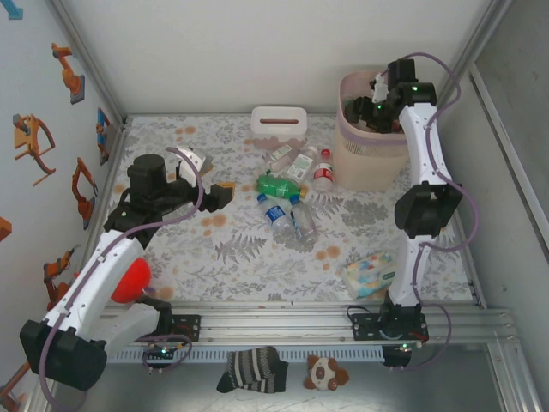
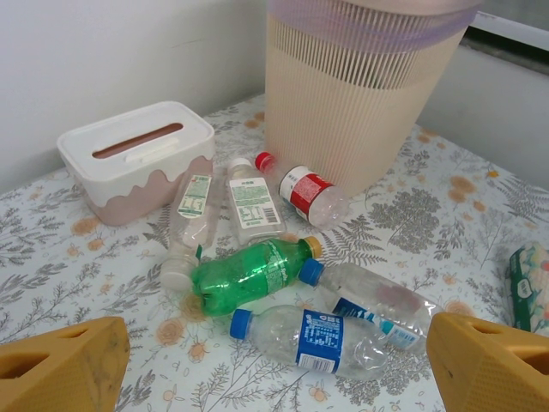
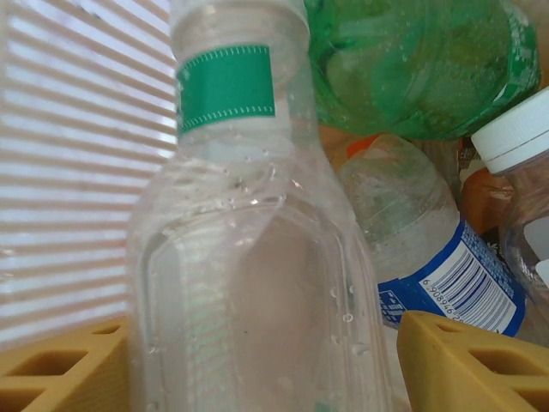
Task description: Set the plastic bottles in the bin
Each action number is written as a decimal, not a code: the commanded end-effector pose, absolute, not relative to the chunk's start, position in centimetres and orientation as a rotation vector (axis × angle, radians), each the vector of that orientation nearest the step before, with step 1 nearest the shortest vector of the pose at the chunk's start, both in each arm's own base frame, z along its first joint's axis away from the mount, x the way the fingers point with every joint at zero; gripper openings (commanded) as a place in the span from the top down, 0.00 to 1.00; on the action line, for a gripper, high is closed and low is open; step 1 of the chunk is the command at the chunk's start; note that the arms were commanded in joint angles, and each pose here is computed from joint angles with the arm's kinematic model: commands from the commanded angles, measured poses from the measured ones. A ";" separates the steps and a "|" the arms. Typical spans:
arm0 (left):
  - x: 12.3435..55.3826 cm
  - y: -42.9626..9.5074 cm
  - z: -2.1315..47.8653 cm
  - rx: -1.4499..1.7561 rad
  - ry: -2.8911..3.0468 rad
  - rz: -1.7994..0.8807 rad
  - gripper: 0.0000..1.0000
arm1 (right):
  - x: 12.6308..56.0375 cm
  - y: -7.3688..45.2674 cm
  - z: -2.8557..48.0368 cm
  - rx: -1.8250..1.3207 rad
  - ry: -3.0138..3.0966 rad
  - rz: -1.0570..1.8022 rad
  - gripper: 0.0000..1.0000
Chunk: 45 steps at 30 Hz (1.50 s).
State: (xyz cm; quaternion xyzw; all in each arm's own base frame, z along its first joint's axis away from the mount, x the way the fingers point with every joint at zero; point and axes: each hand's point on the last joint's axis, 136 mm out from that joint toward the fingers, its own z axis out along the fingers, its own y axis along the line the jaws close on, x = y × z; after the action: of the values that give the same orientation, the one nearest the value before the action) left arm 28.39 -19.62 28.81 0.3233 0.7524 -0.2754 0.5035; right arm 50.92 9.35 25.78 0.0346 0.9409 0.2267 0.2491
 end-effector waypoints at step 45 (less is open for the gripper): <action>29.2 -19.8 29.0 0.789 1.828 -0.654 0.11 | 34.1 16.3 31.2 -0.174 2.453 0.402 0.43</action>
State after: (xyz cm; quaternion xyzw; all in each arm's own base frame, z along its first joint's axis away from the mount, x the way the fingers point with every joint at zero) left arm 28.94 -19.80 27.90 0.3212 0.7624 -0.2746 0.4901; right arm 34.06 16.00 31.74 -0.0698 0.9342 0.1733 0.3040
